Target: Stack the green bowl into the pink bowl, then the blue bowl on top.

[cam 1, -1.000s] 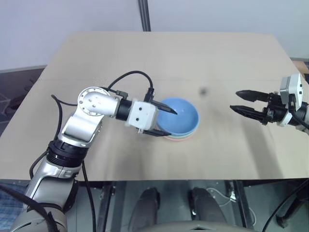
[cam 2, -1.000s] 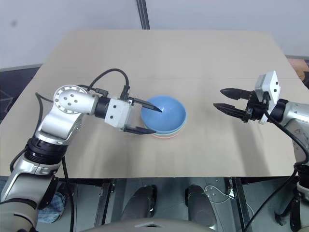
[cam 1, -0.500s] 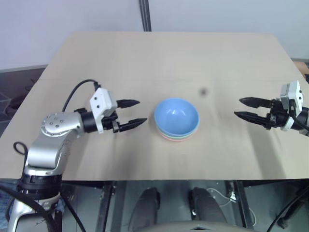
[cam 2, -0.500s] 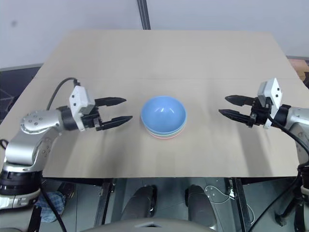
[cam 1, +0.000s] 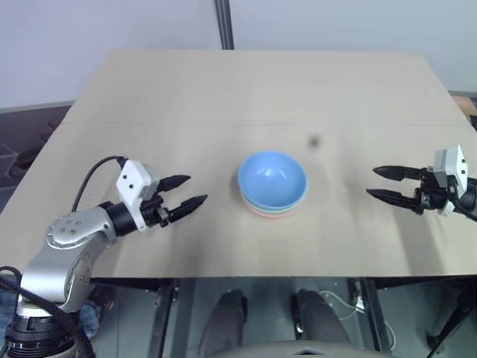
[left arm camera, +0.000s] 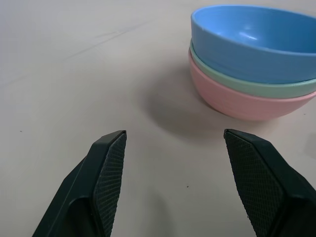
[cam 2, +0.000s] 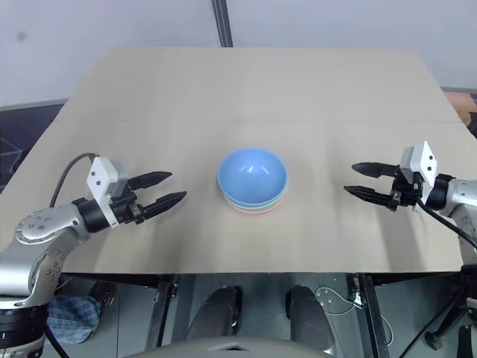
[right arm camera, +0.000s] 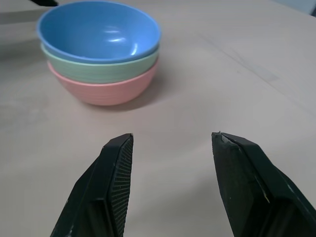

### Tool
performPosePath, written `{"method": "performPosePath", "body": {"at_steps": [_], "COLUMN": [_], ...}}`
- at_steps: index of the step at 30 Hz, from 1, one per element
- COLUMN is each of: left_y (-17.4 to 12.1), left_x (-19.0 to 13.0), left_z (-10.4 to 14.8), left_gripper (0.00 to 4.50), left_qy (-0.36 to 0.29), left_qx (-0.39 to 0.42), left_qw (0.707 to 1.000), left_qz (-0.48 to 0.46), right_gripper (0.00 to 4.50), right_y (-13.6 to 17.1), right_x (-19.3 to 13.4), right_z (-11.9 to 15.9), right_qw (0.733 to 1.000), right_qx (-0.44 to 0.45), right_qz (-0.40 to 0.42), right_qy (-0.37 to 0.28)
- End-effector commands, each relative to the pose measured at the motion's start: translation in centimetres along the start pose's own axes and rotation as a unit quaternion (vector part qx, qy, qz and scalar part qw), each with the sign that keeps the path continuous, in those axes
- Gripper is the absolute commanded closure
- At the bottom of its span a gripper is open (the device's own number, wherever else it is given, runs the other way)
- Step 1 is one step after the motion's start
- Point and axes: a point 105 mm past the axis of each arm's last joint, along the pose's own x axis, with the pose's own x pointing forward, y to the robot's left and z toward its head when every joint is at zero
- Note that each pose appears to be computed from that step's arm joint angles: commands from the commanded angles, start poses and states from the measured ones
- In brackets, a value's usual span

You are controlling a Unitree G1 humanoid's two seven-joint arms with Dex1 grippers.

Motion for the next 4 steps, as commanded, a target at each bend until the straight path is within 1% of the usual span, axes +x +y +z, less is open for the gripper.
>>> {"method": "performPosePath", "body": {"at_steps": [1, 4], "left_y": [-0.09, -0.21], "left_x": [-0.45, -0.30], "left_z": [1.49, 1.57], "left_gripper": [1.17, 1.17], "left_qy": [-0.018, -0.018], "left_qx": [0.024, 0.030], "left_qw": [1.000, 0.999], "left_qz": [0.000, -0.005], "right_gripper": [1.83, 1.83], "right_y": [-0.02, 0.04], "right_x": [-0.57, -0.75], "right_z": [0.71, 0.51], "right_qw": [1.000, 1.000], "right_qx": [-0.023, -0.025], "right_qz": [0.003, 0.004], "right_qy": [-0.009, -0.006]}}
